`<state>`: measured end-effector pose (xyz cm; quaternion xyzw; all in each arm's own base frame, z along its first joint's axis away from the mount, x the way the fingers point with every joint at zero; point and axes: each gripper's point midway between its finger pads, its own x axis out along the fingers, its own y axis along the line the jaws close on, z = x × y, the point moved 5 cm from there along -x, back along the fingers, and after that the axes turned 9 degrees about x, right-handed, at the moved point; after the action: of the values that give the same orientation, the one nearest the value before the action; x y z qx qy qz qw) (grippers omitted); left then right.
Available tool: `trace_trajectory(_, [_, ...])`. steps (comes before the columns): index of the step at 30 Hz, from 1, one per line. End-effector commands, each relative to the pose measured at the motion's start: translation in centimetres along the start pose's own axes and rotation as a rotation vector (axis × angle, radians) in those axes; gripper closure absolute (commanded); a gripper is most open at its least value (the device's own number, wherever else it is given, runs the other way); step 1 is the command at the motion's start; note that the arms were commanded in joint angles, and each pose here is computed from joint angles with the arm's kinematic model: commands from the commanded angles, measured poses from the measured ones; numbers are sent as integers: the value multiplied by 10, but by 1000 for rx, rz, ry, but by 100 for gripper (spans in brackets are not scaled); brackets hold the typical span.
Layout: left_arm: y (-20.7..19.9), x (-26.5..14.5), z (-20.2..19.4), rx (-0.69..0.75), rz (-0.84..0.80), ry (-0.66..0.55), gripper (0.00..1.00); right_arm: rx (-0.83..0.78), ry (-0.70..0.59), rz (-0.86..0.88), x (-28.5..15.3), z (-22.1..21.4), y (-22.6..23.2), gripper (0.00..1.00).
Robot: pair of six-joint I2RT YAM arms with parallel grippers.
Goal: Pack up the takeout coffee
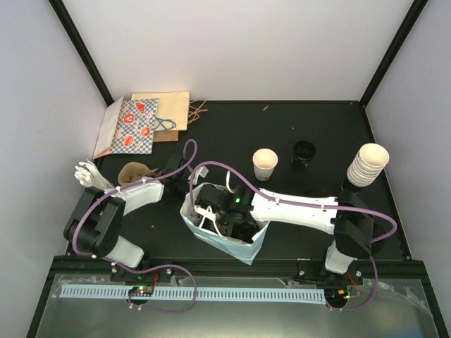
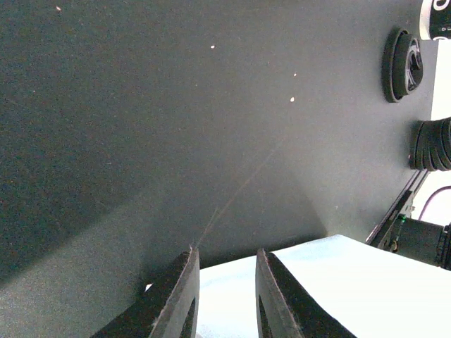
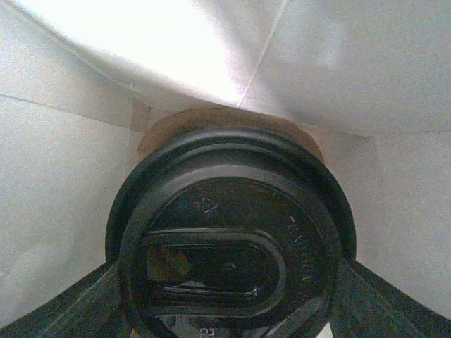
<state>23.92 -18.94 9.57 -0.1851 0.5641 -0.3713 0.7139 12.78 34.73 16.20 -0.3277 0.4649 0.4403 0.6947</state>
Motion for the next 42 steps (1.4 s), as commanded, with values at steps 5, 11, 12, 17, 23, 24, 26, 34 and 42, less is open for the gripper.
trace_trajectory(5, [-4,0,3,13,6,9,76,-26,160,-23,24,-28,13,58])
trace_trajectory(11, [-7,-11,8,25,53,-42,75,21,136,-68,21,-29,9,58])
trace_trajectory(12, [-8,-15,10,28,65,-55,74,47,135,-52,21,-29,6,58])
trace_trajectory(17, [-12,-42,24,50,145,-132,70,160,158,3,22,-33,-6,58])
trace_trajectory(23, [-21,-77,31,64,223,-240,63,254,168,64,20,-37,-13,58])
trace_trajectory(24, [-22,-82,29,63,232,-250,62,267,171,72,20,-38,-13,58])
trace_trajectory(26, [-23,-89,24,65,252,-270,62,286,181,82,20,-39,-13,58])
trace_trajectory(34, [-29,-100,-7,73,219,-301,61,330,240,125,27,-45,-7,58])
trace_trajectory(42, [-19,-92,-36,52,196,-259,61,346,343,89,41,-55,-7,58])
